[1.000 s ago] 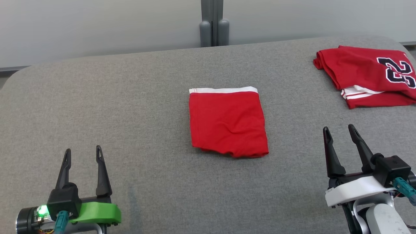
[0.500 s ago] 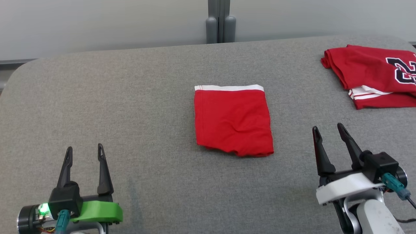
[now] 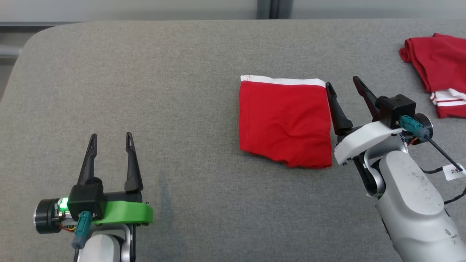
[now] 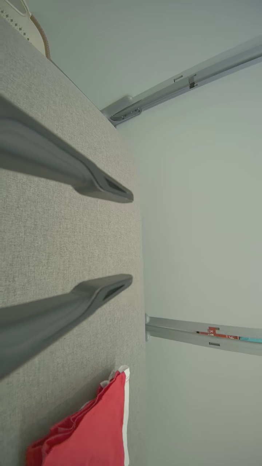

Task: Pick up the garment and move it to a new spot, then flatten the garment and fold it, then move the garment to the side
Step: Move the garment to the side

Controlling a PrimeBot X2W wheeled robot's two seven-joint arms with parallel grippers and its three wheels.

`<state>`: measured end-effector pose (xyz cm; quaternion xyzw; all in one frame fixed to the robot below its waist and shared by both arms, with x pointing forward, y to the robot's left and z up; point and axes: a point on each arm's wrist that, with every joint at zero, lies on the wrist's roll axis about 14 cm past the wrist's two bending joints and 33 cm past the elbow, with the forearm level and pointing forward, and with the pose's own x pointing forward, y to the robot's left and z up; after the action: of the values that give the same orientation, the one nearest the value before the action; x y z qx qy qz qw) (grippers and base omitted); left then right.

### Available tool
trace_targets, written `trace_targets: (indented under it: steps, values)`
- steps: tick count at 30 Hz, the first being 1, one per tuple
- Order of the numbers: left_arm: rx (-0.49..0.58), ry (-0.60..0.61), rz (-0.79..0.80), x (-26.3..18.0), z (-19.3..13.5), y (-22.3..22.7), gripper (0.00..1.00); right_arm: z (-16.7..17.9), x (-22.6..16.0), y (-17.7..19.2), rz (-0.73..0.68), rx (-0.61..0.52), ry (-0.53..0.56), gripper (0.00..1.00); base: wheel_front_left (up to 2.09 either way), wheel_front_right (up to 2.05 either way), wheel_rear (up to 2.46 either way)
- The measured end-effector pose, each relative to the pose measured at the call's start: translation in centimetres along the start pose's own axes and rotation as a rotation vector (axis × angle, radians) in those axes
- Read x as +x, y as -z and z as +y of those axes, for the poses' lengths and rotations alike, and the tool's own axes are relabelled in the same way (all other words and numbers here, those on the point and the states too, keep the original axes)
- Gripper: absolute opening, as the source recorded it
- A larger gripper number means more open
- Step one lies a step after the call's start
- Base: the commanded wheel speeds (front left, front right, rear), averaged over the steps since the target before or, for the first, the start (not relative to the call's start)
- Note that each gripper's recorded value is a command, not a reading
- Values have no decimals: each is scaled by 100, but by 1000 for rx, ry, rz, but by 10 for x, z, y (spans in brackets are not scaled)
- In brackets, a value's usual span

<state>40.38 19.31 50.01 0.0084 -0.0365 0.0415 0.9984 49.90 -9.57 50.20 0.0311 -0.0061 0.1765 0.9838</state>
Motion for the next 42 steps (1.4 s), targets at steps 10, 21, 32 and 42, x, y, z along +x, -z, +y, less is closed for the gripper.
trace_targets:
  steps: [10,21,32,42]
  values:
    - [0,-52,44,-1,11,14,100,5,12,89,249,80,-2,100,0,0,0]
    - [-1,-71,60,2,15,20,100,29,5,127,350,182,-20,100,0,0,0]
    - [-18,-52,44,9,6,17,100,36,4,124,355,184,-75,0,0,0,0]
    - [-19,29,-67,47,-24,-5,100,-42,38,78,263,-172,-123,0,0,0,0]
